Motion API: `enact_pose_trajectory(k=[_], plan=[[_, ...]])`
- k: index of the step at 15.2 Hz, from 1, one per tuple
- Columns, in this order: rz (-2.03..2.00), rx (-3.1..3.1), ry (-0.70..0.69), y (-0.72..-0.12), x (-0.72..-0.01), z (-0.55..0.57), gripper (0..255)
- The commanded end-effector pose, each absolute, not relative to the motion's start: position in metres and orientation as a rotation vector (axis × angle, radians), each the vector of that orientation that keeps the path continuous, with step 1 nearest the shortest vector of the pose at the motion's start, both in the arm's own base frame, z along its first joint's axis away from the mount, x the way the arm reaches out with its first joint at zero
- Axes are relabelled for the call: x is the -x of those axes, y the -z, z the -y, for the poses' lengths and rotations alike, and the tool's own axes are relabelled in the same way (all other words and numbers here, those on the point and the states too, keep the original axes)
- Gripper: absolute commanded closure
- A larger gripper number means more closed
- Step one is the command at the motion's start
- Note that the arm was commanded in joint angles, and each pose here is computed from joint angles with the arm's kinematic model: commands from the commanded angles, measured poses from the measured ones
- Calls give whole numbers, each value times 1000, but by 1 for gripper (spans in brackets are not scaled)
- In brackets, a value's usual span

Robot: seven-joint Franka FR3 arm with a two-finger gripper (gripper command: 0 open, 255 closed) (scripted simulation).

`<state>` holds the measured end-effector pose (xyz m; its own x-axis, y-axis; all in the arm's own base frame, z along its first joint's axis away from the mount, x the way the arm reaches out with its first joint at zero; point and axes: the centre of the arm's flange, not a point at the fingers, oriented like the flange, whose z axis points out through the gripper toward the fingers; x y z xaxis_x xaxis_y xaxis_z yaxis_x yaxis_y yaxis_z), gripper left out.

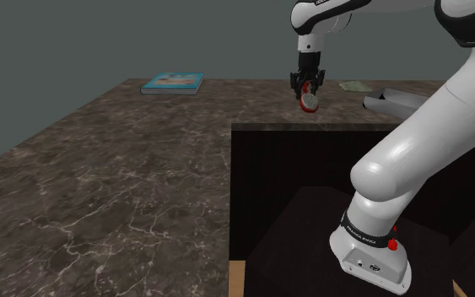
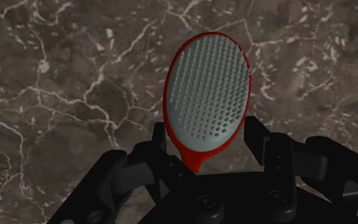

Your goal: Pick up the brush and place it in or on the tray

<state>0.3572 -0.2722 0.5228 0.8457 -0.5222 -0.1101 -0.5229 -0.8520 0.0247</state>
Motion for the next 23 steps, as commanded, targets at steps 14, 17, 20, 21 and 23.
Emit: enact_pose_trajectory(k=[14,17,20,21,23], plan=[[-853,3012,-177,-602,-358,271,255],[-853,3012,-177,-618,-358,271,255],[-853,3012,-177,-630,-358,271,255],[-853,3012,-177,-631,-347,279,255],[-853,3012,-177,-631,-325,294,255]])
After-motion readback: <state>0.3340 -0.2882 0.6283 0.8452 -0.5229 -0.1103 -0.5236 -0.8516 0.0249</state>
